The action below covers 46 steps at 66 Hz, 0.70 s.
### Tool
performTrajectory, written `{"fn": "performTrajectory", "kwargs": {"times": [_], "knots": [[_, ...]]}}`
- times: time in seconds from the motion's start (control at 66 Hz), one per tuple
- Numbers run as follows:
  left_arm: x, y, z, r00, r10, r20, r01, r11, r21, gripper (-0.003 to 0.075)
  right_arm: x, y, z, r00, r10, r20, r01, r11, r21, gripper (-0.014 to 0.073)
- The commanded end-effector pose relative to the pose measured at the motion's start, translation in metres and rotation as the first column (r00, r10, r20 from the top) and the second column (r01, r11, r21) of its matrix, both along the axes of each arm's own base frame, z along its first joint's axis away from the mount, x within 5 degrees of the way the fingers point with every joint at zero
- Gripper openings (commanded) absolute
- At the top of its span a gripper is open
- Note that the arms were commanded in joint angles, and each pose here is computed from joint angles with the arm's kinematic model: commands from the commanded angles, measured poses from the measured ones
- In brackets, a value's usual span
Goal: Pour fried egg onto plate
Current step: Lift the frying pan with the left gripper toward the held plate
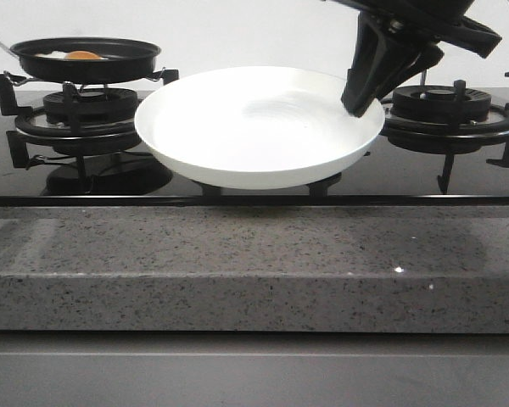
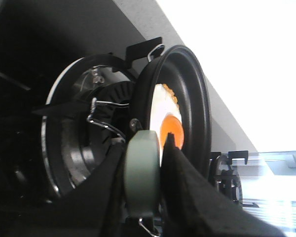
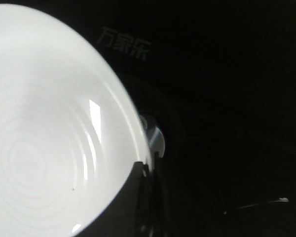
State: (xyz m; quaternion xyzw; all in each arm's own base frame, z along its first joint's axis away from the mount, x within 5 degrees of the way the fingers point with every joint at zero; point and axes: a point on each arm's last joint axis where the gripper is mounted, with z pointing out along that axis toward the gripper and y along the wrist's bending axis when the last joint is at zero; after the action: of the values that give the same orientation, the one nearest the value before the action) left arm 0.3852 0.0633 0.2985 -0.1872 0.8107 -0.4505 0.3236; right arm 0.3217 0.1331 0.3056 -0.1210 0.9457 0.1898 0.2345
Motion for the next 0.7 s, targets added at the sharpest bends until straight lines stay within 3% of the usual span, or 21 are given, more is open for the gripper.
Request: {"fn": "performTrajectory", "kwargs": {"times": [0.0, 0.363, 0.681], "knots": [[-0.006, -0.003, 0.031, 0.993, -0.021, 0.114, 0.02, 1.0, 0.012, 0.0, -0.003, 0.0, 0.024, 0.996, -0.013, 0.091, 0.008, 0.998, 0.055, -0.0067], [-0.018, -0.015, 0.065, 0.954, -0.075, 0.29, 0.105, 0.99, -0.092, -0.002, -0.003, 0.0, 0.024, 0.996, -0.013, 0.091, 0.008, 0.998, 0.055, -0.0067], [-0.067, -0.037, 0.123, 0.875, -0.175, 0.451, 0.152, 0.985, 0.087, -0.002, -0.003, 0.0, 0.024, 0.996, -0.013, 0.091, 0.008, 0.998, 0.055, -0.0067]]}}
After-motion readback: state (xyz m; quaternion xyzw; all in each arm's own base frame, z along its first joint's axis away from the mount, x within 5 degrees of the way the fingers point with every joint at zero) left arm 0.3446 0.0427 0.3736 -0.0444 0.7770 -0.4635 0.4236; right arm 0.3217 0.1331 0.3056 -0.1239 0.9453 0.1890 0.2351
